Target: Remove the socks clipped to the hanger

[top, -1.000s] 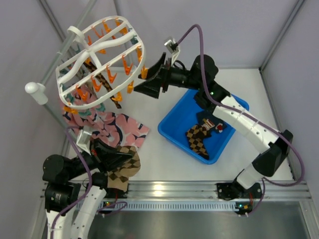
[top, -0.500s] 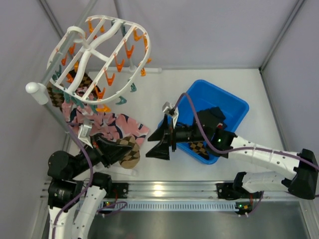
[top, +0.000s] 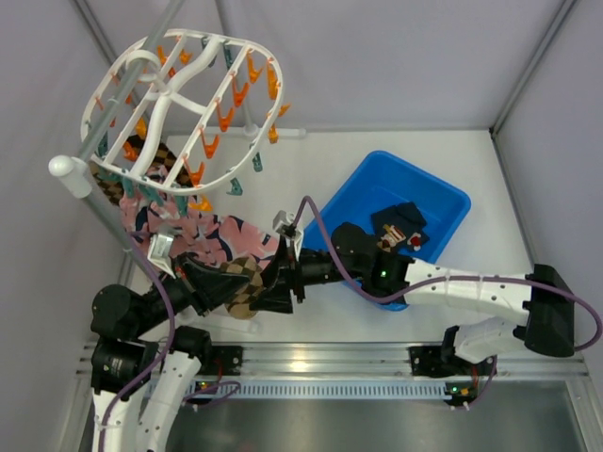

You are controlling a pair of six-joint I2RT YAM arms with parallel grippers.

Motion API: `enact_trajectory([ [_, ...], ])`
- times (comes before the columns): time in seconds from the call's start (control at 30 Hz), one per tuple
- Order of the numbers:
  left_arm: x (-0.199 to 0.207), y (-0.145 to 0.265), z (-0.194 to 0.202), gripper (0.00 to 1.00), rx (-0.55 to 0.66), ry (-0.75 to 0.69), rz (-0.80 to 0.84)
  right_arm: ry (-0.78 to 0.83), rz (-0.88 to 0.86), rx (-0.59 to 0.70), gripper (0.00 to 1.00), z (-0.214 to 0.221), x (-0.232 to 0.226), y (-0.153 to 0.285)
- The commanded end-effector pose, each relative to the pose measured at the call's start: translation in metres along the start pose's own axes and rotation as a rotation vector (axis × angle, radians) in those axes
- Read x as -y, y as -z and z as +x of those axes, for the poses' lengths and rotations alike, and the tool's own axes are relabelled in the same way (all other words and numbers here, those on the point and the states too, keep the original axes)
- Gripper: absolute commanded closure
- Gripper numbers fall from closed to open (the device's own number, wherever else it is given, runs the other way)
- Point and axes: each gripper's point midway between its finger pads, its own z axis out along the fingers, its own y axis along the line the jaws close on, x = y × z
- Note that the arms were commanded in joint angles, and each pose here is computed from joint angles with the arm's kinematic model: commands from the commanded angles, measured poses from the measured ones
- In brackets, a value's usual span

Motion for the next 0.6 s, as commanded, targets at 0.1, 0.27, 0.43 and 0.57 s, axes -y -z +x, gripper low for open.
enact_trajectory([
  [0.1, 0.013, 0.002, -0.007, 0.94, 0.023, -0.025, 0.036, 0.041, 0.005, 0.121, 1.00, -0.040, -0.012, -0.008],
  [0.27, 0.006, 0.002, -0.005, 0.01, 0.038, -0.002, 0.015, 0.012, 0.313, 0.132, 1.00, -0.033, 0.038, 0.027],
  [0.43, -0.004, -0.001, -0.001, 0.02, 0.026, 0.004, -0.001, 0.046, 0.707, 0.137, 1.00, -0.035, 0.079, 0.107],
  [0.57, -0.010, -0.003, 0.003, 0.02, 0.011, 0.007, -0.006, 0.043, 0.903, 0.155, 1.00, -0.037, 0.096, 0.164],
])
